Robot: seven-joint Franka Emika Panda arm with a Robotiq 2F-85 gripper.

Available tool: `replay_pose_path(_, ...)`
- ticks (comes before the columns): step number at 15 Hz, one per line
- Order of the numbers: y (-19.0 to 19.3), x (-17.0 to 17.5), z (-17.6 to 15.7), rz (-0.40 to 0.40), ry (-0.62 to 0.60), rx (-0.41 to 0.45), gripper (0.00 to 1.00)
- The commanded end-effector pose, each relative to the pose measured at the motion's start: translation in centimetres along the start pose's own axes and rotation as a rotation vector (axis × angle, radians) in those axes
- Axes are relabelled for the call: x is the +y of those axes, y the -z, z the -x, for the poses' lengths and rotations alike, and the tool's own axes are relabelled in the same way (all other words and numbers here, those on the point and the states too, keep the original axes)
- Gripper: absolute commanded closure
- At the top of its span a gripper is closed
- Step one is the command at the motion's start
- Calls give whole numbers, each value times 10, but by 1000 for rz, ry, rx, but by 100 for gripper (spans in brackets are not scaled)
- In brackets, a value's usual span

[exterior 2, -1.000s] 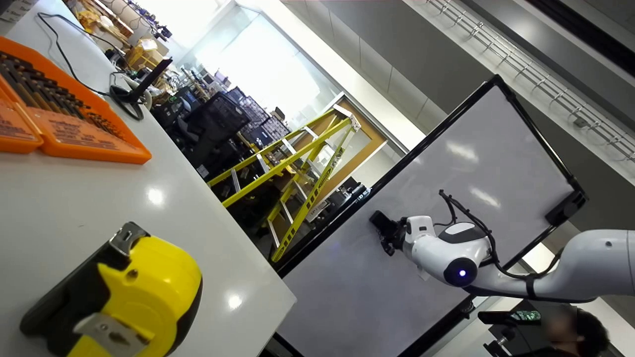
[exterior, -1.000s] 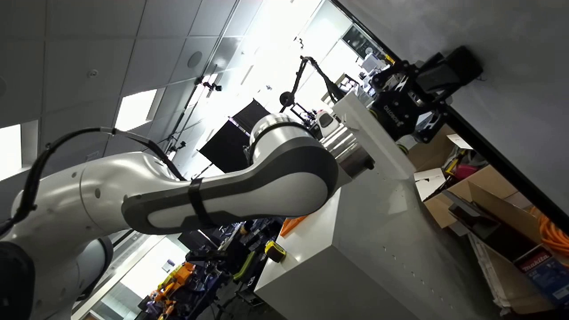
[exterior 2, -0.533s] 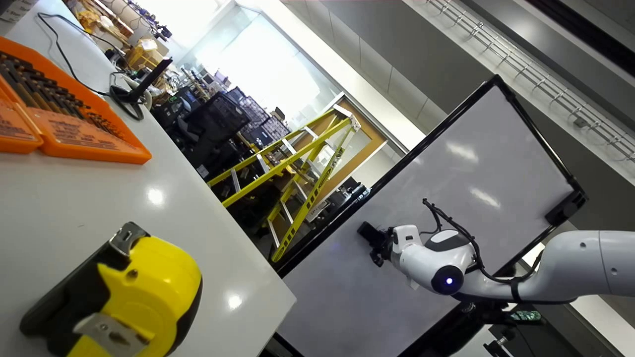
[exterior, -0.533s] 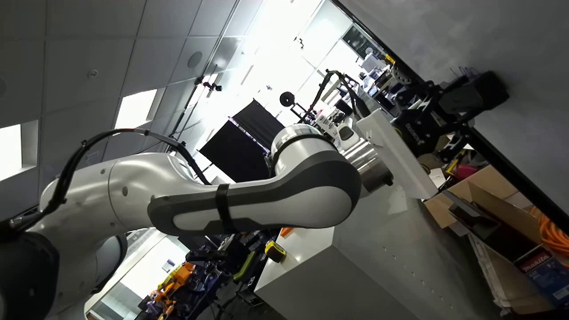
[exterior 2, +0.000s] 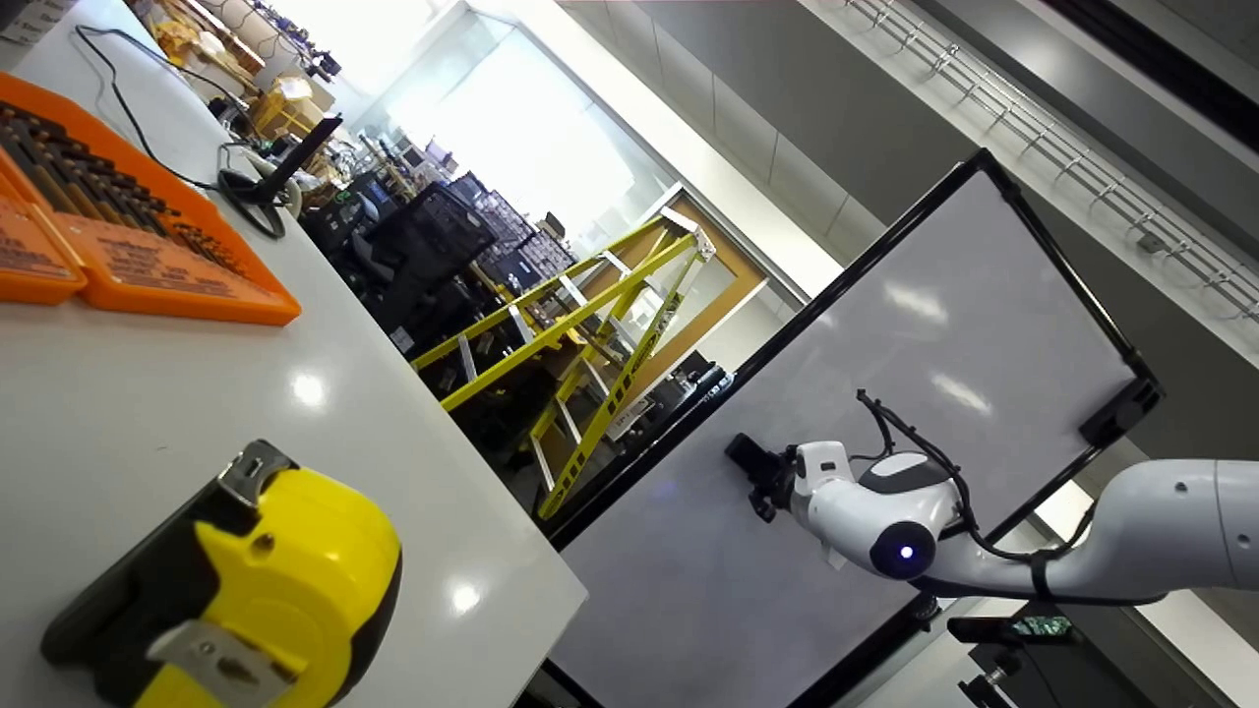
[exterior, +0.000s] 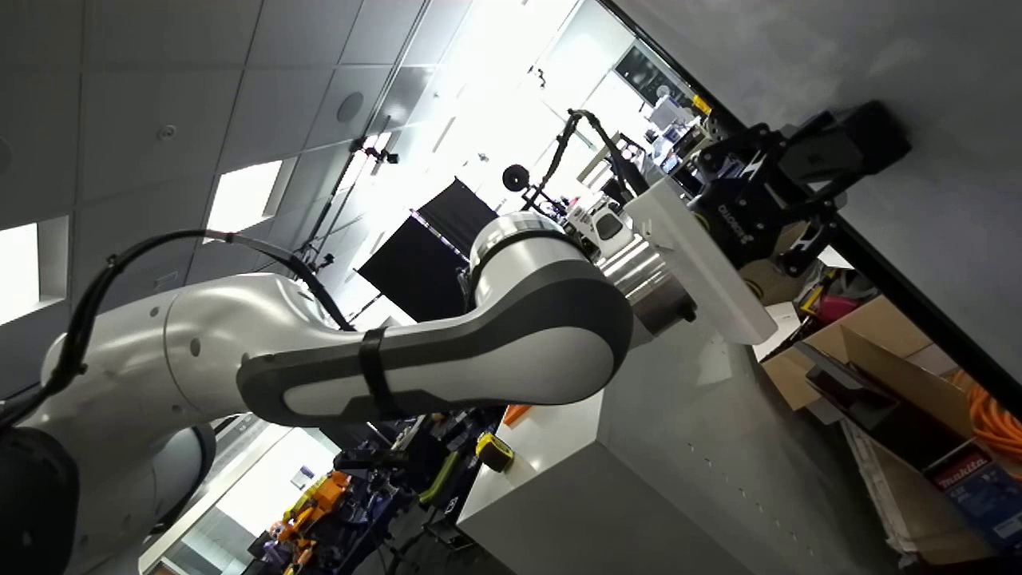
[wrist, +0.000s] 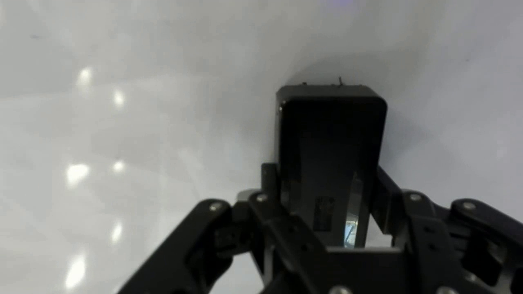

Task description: Pick up the duster from the table, rub the white board and put the duster back to the table

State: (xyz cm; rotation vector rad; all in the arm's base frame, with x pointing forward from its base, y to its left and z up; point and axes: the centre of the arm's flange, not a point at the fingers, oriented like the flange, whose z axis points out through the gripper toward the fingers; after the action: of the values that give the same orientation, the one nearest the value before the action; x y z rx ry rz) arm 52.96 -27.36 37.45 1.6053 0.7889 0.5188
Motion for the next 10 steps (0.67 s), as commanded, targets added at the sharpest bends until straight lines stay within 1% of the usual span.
replay_pose_path(1, 3, 33, 32, 78, -55, -31, 70)
replay_pose_path(4, 0, 32, 30, 73, -47, -33, 70)
replay_pose_path(7, -9, 16, 23, 40, -30, -36, 70)
replay_pose_path(10, -14, 4, 23, 16, -19, -45, 70)
